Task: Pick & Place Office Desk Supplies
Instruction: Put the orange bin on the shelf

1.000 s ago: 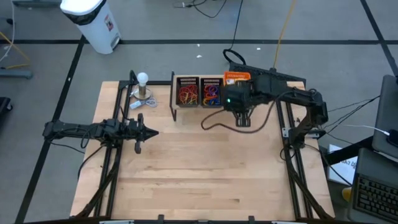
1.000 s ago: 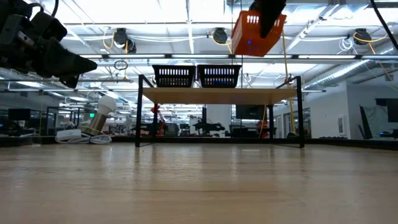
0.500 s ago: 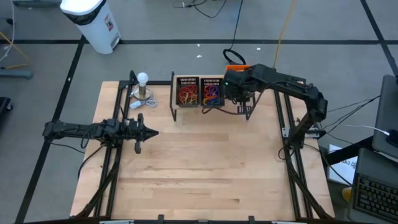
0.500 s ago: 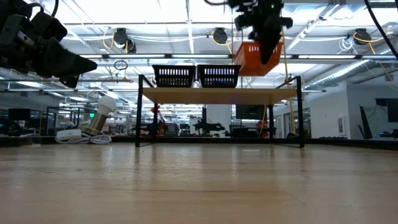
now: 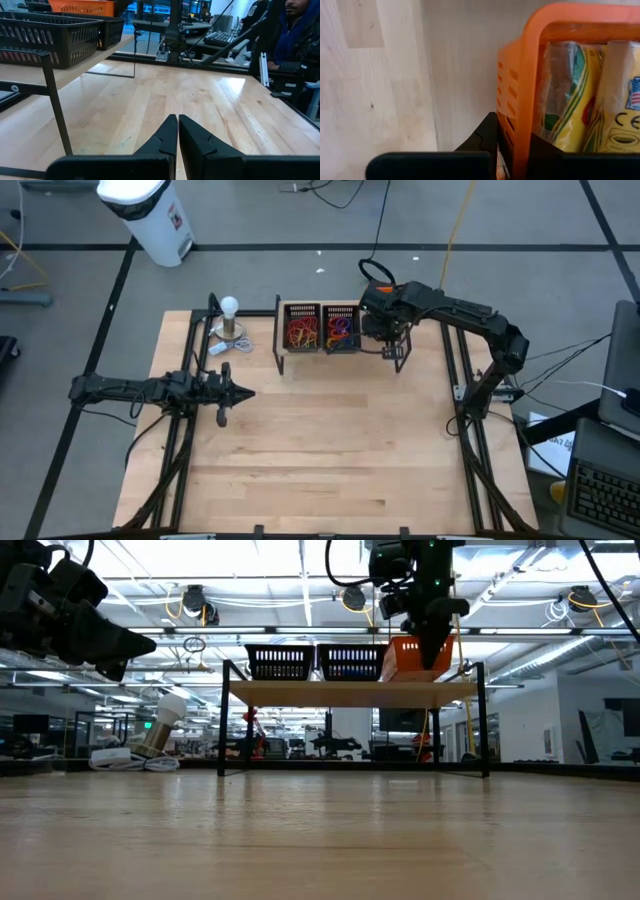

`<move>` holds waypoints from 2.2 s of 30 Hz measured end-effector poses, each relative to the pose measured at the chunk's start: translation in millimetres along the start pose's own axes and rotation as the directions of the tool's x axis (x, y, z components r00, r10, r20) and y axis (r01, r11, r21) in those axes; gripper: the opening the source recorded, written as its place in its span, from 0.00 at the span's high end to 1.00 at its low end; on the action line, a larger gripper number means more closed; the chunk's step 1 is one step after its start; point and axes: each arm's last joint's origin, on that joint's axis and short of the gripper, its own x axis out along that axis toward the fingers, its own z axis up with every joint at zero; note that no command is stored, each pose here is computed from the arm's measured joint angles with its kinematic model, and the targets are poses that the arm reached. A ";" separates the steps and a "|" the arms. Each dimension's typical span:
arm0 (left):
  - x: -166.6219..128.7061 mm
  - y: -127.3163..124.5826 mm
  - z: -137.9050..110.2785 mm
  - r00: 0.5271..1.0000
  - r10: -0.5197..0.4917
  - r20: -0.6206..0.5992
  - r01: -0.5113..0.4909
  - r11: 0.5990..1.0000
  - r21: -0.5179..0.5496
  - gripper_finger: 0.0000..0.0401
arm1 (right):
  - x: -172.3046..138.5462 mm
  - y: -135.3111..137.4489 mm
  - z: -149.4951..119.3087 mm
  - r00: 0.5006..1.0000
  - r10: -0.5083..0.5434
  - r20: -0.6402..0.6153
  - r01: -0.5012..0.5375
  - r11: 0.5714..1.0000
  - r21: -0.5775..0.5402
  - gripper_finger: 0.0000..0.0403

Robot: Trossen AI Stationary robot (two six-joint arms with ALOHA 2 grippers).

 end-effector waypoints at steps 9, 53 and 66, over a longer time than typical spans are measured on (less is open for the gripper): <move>0.0 0.0 0.0 1.000 0.000 0.000 0.000 1.000 0.004 0.95 | 0.4 -2.1 3.0 0.999 0.013 0.049 -0.013 1.000 -0.007 1.00; 0.0 0.6 2.1 0.999 0.023 0.027 -0.022 1.000 -0.008 0.95 | 23.6 33.2 2.1 0.993 0.111 0.032 -0.112 0.994 0.008 1.00; 0.0 0.5 2.2 0.999 0.022 0.028 -0.022 1.000 -0.008 0.95 | 23.6 32.2 5.7 0.991 0.113 0.074 -0.115 0.993 0.030 0.82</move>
